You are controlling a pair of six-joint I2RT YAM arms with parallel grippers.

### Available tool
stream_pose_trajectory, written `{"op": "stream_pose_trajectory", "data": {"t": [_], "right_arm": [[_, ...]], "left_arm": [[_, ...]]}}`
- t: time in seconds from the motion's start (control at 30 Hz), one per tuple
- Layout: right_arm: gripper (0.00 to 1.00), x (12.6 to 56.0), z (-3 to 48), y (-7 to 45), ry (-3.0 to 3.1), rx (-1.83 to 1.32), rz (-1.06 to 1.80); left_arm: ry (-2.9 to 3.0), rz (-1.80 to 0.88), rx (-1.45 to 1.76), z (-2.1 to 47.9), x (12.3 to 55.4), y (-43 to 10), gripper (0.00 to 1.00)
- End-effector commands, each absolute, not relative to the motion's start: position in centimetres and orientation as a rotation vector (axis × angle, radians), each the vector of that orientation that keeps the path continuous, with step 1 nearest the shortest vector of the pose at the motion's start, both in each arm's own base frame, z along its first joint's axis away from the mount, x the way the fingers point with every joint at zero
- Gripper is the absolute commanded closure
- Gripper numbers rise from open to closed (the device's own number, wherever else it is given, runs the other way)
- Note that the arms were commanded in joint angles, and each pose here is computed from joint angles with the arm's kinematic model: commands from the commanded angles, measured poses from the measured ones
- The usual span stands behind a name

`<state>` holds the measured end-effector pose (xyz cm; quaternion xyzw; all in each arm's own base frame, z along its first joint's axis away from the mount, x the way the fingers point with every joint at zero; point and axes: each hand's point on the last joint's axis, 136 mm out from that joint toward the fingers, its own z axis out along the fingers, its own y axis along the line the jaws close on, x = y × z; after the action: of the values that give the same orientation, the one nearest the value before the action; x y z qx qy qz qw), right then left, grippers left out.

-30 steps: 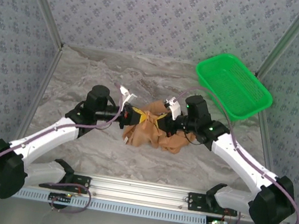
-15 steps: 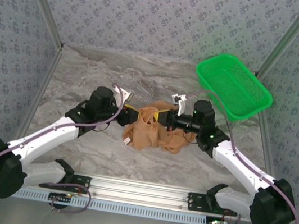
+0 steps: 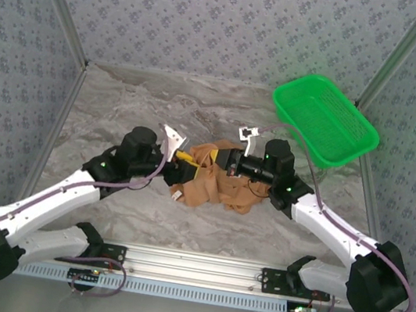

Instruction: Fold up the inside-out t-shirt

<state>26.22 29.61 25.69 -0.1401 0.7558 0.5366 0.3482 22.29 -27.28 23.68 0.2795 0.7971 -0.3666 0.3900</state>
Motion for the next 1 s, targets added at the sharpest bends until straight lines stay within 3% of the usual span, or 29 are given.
{"op": "stream_pose_trajectory", "data": {"t": [0.0,0.4,0.67,0.9,0.97], "right_arm": [[1.0,26.4,27.4,29.7,1.911,-0.345,1.399],[1.0,26.2,27.1,29.6,1.915,-0.349,1.385],[1.0,26.4,26.2,29.0,1.952,-0.357,1.296],[1.0,27.6,25.7,27.4,1.976,-0.472,0.966],[0.95,27.8,26.1,27.3,1.976,-0.515,0.924]], "left_arm": [[1.972,-0.937,0.774,25.3,22.5,-28.3,0.54],[2.002,-0.944,0.807,24.3,23.5,-29.7,0.63],[1.955,-1.008,0.805,25.9,23.4,-30.0,1.0],[1.863,-1.335,0.664,30.8,22.4,-28.9,1.0],[1.893,-1.376,0.589,31.1,22.9,-28.4,1.0]]}}
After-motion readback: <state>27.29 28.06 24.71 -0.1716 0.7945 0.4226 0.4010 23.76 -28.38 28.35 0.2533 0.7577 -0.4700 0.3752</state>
